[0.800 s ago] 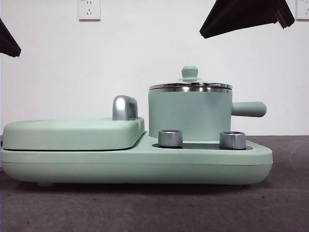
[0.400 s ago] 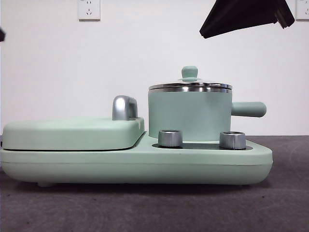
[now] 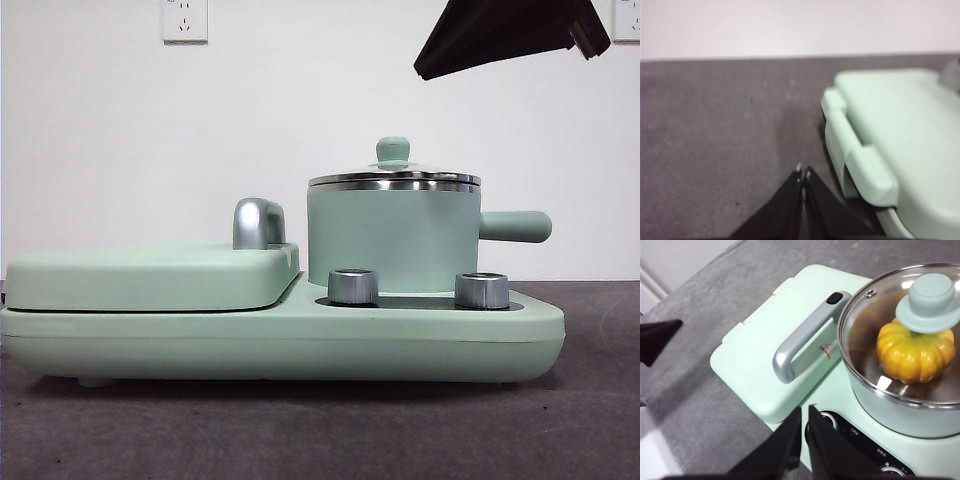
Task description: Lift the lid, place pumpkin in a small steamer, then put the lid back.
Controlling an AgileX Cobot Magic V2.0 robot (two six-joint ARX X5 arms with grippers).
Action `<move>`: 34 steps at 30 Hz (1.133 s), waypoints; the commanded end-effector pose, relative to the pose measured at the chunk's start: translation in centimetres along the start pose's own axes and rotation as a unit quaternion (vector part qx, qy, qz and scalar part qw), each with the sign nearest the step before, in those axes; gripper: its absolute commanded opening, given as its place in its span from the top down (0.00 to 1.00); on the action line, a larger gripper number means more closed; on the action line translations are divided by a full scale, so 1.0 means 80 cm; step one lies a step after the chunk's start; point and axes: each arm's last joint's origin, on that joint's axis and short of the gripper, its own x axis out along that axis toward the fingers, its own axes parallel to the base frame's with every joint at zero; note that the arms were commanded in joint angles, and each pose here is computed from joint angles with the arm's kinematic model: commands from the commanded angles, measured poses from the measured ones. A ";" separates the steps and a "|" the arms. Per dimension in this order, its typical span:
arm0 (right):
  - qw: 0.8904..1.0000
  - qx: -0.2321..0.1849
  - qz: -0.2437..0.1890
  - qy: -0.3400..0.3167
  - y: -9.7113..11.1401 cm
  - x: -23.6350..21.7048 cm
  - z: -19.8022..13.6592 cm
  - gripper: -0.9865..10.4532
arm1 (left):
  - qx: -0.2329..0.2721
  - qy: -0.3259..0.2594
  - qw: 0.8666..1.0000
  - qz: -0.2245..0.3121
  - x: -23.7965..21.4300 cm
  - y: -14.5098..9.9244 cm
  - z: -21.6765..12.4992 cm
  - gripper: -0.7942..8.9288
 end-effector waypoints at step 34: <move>0.925 -0.101 -0.308 -0.198 -0.067 -0.079 -0.136 0.90 | -0.040 0.015 0.999 0.000 0.002 0.000 -0.009 0.91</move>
